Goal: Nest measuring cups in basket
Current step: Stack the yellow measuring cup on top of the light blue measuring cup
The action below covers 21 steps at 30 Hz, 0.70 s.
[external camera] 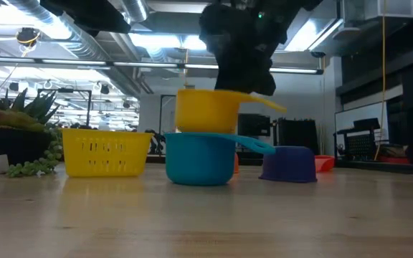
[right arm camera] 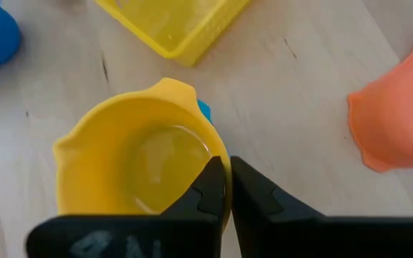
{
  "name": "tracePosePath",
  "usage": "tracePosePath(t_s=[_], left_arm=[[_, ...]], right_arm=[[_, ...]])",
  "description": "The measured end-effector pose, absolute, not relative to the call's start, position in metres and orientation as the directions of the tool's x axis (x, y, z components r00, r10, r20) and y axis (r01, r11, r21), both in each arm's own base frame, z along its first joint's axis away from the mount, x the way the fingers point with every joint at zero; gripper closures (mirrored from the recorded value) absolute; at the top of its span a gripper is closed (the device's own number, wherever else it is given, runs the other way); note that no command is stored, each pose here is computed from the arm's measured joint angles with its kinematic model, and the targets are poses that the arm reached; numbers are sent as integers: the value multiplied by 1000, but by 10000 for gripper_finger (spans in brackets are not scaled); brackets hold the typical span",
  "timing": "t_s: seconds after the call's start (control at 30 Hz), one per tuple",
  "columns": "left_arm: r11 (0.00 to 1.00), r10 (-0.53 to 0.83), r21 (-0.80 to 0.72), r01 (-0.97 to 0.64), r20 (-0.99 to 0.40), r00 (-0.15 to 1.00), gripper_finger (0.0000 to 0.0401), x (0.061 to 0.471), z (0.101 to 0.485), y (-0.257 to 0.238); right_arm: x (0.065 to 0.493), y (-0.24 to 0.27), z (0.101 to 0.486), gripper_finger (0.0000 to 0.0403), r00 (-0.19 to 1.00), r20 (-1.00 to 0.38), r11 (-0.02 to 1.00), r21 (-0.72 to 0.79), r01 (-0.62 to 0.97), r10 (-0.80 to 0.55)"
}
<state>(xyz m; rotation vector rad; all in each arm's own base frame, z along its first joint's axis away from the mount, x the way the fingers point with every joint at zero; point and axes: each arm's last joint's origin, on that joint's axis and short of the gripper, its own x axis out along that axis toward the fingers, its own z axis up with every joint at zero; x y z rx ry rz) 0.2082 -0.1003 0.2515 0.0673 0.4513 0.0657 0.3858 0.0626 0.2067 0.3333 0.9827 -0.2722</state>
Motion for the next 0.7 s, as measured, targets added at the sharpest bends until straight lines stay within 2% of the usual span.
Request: tracePosePath(t_s=[0.43, 0.7], left_arm=[[996, 78, 79, -49, -434, 898, 290, 208, 252, -100], [996, 78, 79, -49, -434, 898, 290, 208, 252, -100]], right_arm=[[387, 63, 206, 380, 531, -844, 919, 149, 364, -74], [387, 63, 206, 322, 534, -842, 919, 152, 365, -73]])
